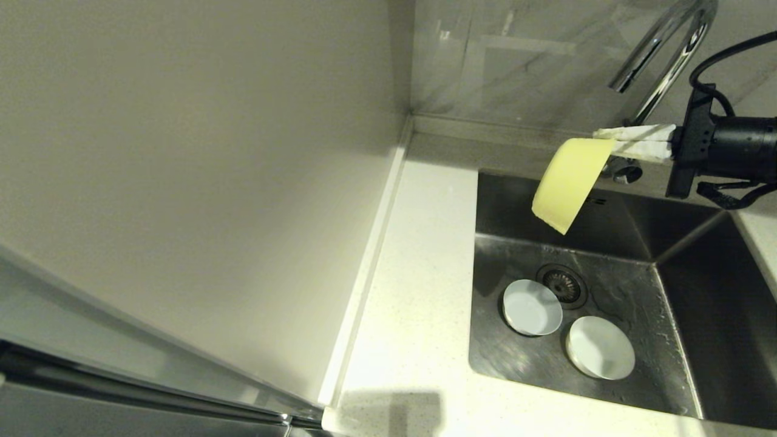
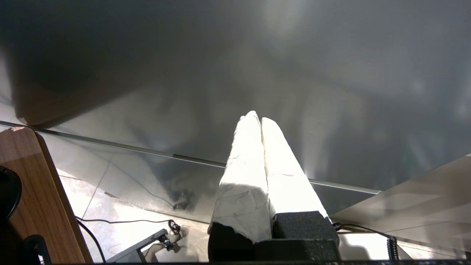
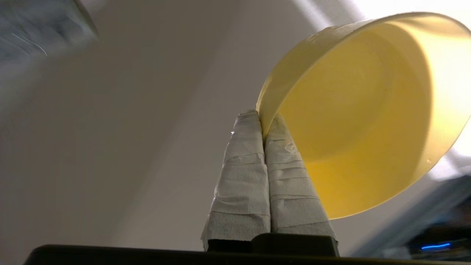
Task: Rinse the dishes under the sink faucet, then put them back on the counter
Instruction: Put a bowl back to the table from the sink
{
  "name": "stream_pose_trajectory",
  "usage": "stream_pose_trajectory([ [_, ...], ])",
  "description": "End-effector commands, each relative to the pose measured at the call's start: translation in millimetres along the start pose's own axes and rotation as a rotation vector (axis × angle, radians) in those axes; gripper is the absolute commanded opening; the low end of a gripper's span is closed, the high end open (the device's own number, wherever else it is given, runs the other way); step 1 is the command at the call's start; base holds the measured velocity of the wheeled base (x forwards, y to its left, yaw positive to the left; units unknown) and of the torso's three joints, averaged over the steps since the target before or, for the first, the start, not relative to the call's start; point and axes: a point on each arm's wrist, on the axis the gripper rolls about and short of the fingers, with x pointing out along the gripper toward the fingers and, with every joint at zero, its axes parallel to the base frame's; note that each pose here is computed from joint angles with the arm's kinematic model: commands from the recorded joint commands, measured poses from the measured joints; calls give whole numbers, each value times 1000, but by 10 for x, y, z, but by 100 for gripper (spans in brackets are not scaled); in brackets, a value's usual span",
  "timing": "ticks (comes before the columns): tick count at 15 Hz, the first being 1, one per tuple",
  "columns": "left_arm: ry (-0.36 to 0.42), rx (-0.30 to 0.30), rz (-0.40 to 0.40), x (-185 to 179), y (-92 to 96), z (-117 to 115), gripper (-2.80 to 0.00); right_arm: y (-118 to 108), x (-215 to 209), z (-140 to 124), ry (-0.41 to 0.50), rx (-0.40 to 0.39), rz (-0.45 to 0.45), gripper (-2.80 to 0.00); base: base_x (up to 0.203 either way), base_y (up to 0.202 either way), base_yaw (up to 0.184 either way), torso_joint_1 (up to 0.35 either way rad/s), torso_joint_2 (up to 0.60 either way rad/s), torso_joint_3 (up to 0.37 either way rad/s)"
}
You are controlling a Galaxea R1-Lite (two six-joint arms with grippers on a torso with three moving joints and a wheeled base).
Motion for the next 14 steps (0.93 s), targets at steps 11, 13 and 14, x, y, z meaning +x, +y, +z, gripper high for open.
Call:
stream_pose_trajectory([
  [11, 3, -1, 1, 2, 0, -8, -280, 244, -228, 35, 87, 191, 81, -280, 0, 0, 0, 0, 0, 0],
  [13, 3, -1, 1, 2, 0, -8, -280, 172, -284, 65, 89, 260, 64, -280, 0, 0, 0, 0, 0, 0],
  [14, 3, -1, 0, 2, 0, -8, -280, 205, -299, 28, 101, 269, 73, -280, 0, 0, 0, 0, 0, 0],
])
